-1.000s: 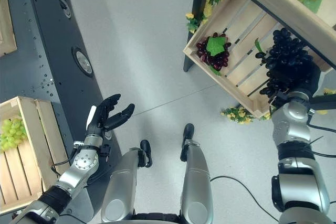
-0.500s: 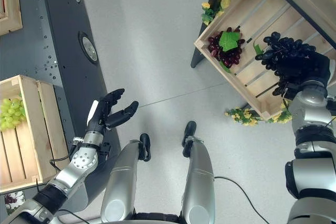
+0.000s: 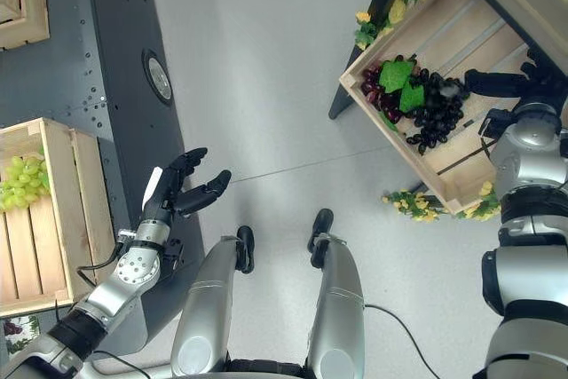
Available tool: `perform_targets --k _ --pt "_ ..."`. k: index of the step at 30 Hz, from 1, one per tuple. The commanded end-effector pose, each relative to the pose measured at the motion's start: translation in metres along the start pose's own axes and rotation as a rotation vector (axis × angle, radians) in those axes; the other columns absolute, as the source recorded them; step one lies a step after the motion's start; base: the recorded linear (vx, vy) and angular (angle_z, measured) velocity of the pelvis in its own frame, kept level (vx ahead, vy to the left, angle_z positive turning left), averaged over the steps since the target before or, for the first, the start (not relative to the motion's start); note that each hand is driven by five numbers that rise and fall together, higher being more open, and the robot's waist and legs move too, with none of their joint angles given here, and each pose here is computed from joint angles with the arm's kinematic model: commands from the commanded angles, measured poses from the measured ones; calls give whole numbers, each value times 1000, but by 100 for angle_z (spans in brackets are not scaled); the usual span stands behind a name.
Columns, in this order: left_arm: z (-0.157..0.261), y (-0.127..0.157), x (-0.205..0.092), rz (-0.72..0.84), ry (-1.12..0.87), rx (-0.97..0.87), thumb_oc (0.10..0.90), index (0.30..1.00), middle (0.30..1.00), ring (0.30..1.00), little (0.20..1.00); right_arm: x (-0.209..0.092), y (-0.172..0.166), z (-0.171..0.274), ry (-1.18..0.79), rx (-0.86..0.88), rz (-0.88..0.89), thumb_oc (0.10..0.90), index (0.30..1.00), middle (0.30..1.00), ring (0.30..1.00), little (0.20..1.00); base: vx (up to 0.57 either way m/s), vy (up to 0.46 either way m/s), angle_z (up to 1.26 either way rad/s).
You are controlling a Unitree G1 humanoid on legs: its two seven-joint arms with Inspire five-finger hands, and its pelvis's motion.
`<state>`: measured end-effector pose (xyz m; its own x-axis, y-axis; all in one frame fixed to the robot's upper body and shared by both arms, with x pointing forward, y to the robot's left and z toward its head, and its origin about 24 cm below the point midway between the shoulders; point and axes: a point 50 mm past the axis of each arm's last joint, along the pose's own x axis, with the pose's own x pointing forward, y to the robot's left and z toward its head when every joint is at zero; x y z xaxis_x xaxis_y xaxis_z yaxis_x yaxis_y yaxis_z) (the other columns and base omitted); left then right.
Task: Pick up the fruits from the basket on one side to the basket on the other side
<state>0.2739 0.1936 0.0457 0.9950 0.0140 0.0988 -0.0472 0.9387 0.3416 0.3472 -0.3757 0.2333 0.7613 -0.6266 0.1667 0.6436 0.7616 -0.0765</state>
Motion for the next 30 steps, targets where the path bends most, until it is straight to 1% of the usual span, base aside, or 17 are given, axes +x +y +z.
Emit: perform_targets --k 1,8,15,16,20,21,22,25,26,27,30 --pt "36 7 2 8 -198 -33 800 900 900 900 900 5 -45 52 -186 -47 -97 800 900 900 900 900 0 0 0" --pt "36 7 3 17 -200 -33 800 900 900 900 900 5 -38 42 -152 -35 -52 800 900 900 900 900 -2 8 -2" --pt "33 2 5 27 -191 -53 800 900 900 900 900 -2 -11 12 -121 29 120 800 900 900 900 900 22 50 1" --pt "32 0 7 22 -181 -50 800 900 900 900 900 -7 -3 -4 -90 45 159 800 900 900 900 900 29 40 -2" --pt "28 -1 8 18 -158 -45 800 900 900 900 900 -18 13 -37 -17 85 237 800 900 900 900 900 54 36 2" --pt "26 -2 8 17 -144 -43 800 900 900 900 900 -26 24 -54 11 78 277 800 900 900 900 900 64 18 0" --pt "25 -2 8 18 -141 -43 800 900 900 900 900 -27 26 -57 17 77 289 800 900 900 900 900 84 25 0" --pt "18 1 7 30 -111 -38 800 900 900 900 900 -46 49 -82 58 82 394 800 900 900 900 900 64 13 4" --pt "17 1 6 31 -109 -37 800 900 900 900 900 -47 50 -83 60 82 398 800 900 900 900 900 97 2 7" --pt "12 3 4 41 -93 -30 800 900 900 900 900 -58 61 -93 71 91 451 800 900 900 900 900 81 -11 4" --pt "2 10 -1 59 -54 -16 800 900 900 900 900 -81 79 -112 107 121 540 800 900 900 900 900 101 -37 0"
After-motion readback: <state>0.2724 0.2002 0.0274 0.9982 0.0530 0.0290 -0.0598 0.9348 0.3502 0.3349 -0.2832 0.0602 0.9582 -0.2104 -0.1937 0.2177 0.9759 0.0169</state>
